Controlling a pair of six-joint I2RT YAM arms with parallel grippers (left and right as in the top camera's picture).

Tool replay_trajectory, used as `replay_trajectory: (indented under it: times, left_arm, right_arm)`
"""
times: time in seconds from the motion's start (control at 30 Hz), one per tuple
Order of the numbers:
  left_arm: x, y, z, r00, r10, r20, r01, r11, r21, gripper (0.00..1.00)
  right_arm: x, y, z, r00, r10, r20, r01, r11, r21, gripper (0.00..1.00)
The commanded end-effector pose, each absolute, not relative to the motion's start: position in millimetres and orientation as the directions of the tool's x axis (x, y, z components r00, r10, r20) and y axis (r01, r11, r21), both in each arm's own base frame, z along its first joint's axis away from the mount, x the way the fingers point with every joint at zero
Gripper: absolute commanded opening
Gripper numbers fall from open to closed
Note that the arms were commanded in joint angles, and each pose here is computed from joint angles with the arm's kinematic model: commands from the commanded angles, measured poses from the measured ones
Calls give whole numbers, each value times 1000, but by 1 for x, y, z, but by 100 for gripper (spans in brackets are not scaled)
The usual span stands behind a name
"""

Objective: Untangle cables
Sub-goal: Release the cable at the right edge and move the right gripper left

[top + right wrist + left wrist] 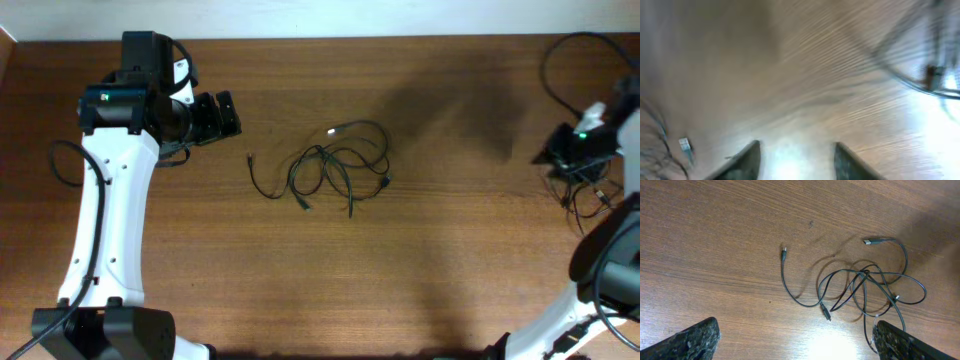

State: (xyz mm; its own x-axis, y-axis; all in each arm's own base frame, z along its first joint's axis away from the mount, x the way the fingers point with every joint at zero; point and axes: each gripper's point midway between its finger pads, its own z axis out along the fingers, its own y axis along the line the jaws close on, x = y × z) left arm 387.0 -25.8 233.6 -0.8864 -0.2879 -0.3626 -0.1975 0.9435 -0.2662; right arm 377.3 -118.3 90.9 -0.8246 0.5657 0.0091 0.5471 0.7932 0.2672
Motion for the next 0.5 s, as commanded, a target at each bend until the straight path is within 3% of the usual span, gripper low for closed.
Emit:
replay_trajectory:
  times: [0.0,0.47]
  left_arm:
    - [389,-24,235,-882,-292,-369,-202,943,-264,99]
    - [389,-24,235,-882,-292,-369,-201,943,-264,99]
  right_arm:
    - [382,-73,102,-907,422,1,405,870,283,68]
    - [380,83,102,-998,67,12,68,957,283,76]
